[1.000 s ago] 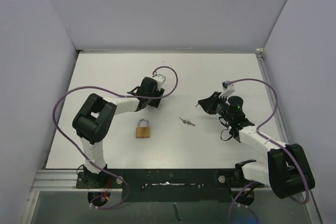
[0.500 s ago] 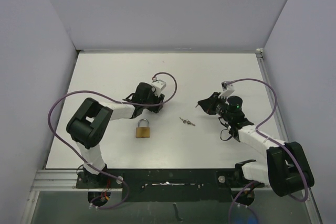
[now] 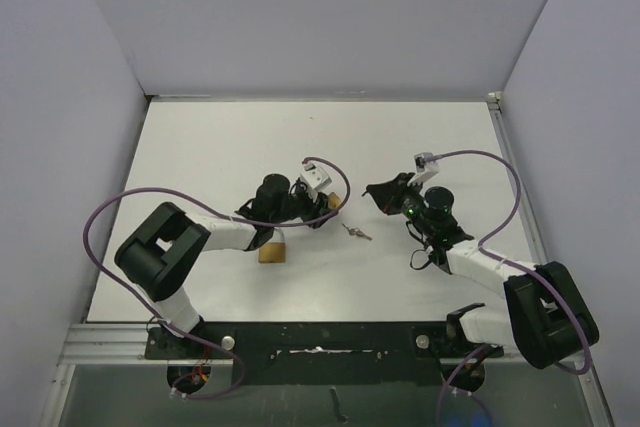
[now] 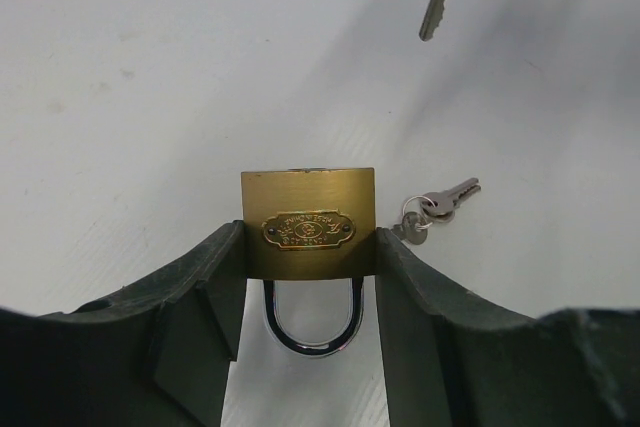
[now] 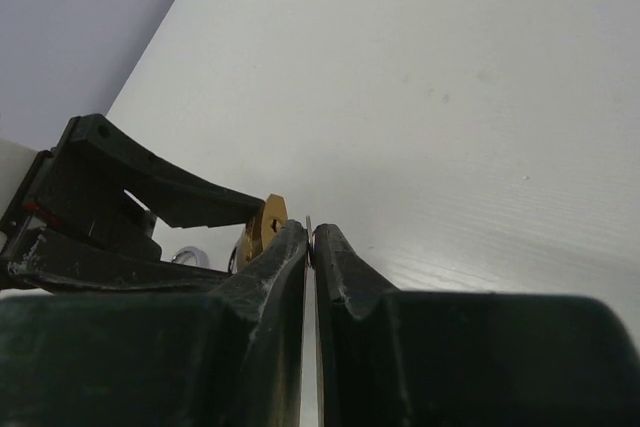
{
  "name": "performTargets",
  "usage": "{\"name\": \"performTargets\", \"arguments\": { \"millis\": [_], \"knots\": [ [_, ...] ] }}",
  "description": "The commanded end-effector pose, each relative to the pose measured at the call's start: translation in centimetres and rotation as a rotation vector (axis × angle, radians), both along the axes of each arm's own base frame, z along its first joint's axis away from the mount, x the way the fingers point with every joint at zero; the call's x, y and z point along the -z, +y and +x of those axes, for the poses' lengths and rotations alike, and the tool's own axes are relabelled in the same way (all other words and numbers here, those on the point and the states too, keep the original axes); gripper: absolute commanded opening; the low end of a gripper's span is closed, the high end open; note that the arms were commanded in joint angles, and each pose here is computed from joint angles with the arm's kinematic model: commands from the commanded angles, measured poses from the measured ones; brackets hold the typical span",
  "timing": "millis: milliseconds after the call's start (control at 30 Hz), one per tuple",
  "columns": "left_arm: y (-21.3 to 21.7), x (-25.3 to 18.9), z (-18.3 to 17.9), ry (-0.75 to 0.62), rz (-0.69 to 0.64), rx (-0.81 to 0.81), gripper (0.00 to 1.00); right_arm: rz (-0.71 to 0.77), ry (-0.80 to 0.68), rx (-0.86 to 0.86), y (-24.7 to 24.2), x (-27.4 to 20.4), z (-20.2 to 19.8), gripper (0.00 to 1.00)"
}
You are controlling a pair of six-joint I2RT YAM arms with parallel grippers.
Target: Unlock with the key
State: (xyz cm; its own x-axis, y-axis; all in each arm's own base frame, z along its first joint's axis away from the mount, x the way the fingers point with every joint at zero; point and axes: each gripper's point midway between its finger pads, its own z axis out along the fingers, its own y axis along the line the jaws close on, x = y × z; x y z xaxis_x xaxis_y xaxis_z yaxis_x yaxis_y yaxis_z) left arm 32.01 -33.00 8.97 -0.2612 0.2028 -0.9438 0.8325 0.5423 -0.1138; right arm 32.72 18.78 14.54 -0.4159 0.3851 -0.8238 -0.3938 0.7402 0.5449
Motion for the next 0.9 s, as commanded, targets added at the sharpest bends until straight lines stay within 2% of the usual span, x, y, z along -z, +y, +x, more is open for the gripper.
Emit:
{"name": "performTargets", "arguments": {
  "millis": [0, 467, 867],
  "knots": [
    [-1.7, -7.0, -0.1, -0.246, -0.183, 0.066, 0.00, 0.049, -0.129, 0.030, 0.6, -3.6, 0.8, 0.00],
    [-2.8, -8.3, -1.9, -0.499, -0.232, 0.083, 0.00, 0.135, -0.051, 0.048, 1.9, -4.1, 0.2, 0.00],
    [-2.9, -7.7, -2.2, -0.545, -0.216, 0.085, 0.00, 0.138, -0.087, 0.058, 1.5, -5.4, -0.7, 0.00]
  ]
}}
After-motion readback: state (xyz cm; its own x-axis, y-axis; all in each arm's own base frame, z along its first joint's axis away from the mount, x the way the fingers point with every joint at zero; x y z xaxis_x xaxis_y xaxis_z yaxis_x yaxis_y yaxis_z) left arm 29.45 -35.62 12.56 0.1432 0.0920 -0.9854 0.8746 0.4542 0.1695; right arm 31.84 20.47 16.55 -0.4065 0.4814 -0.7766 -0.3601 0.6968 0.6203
